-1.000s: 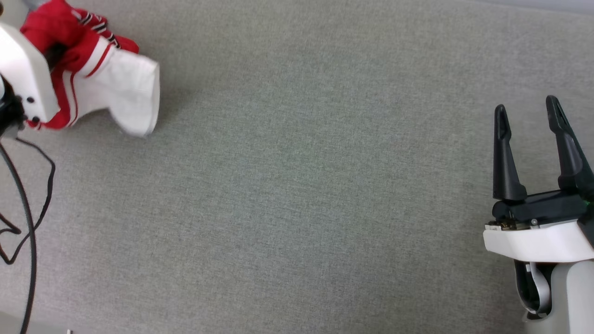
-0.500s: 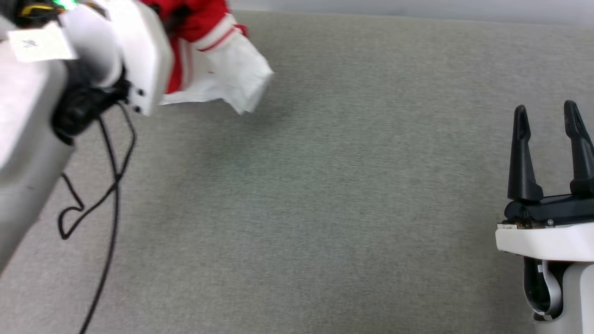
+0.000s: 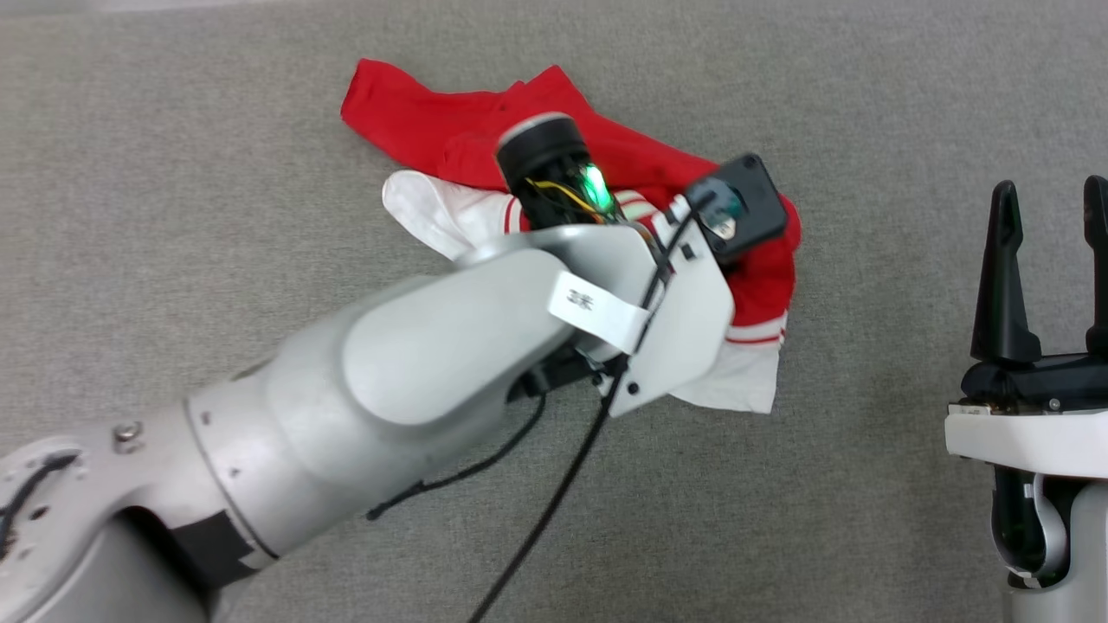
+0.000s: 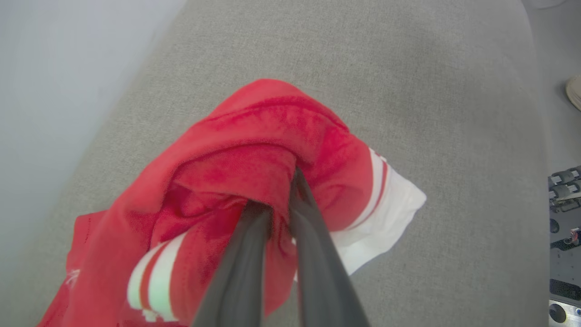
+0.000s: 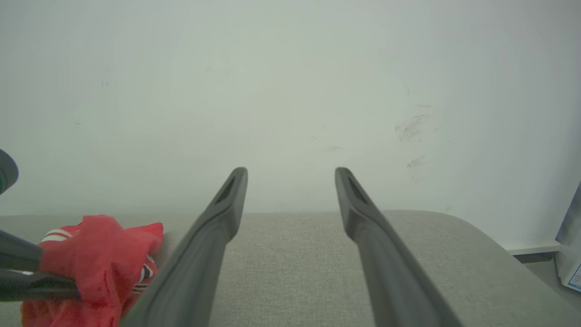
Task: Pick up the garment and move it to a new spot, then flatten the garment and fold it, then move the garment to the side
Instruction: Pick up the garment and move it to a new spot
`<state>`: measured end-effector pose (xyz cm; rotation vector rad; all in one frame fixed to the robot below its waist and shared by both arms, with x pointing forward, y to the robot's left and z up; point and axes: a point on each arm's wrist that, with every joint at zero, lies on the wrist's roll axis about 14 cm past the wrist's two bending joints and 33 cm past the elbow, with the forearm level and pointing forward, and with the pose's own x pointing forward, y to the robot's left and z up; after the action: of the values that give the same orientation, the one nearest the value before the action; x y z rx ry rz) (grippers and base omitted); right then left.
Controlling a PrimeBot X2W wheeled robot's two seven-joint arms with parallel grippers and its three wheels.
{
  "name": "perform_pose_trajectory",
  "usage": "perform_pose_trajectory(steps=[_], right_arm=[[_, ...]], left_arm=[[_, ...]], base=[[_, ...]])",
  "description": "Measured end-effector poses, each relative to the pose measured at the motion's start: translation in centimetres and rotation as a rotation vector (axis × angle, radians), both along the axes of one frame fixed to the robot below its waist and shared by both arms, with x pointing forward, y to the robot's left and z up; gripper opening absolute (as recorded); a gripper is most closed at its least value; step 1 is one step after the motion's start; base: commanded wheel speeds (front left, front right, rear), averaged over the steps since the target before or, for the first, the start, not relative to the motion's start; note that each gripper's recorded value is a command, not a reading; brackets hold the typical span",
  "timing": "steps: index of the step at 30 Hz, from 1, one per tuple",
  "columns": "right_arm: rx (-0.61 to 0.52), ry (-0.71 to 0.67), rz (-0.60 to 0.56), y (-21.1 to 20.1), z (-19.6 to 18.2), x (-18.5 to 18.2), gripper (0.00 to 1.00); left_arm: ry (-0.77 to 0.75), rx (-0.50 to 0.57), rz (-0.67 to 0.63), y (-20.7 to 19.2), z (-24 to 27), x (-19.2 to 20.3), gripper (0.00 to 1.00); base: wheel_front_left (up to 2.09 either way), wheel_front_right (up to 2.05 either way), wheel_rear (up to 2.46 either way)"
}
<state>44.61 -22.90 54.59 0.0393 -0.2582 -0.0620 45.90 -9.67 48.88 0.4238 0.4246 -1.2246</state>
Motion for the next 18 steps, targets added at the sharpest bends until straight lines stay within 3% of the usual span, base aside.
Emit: perform_pose_trajectory(steps=[4,7,11,15,16,17,18], right_arm=[[-0.002,0.015,-0.010,-0.4,-0.6,0.2,1.00],[0.000,0.026,-0.013,-0.5,-1.1,0.4,1.00],[0.001,0.033,-0.014,-0.6,-1.4,0.7,1.00],[0.001,0.032,-0.007,-0.3,-1.4,0.7,1.00],[0.001,0.029,-0.004,-0.2,-1.2,0.7,1.00],[0.002,0.025,-0.001,-0.1,-1.1,0.7,1.00],[0.002,0.022,0.002,0.0,-0.9,0.6,1.00]], left_arm=[[0.085,0.025,-0.035,-1.4,-2.9,-1.8,0.00],[0.156,0.124,-0.071,-1.4,-6.5,-4.8,0.00],[0.209,0.179,-0.085,-0.9,-8.8,-6.5,0.00],[0.212,0.156,-0.078,-0.9,-8.6,-7.0,0.04],[0.197,0.134,-0.071,-1.0,-8.2,-6.8,0.92],[0.176,0.102,-0.062,-1.1,-7.6,-6.4,1.00],[0.156,0.070,-0.052,-1.2,-7.0,-6.0,1.00]], base=[[0.00,0.00,0.00],[0.00,0.00,0.00],[0.00,0.00,0.00],[0.00,0.00,0.00],[0.00,0.00,0.00],[0.00,0.00,0.00],[0.00,0.00,0.00]])
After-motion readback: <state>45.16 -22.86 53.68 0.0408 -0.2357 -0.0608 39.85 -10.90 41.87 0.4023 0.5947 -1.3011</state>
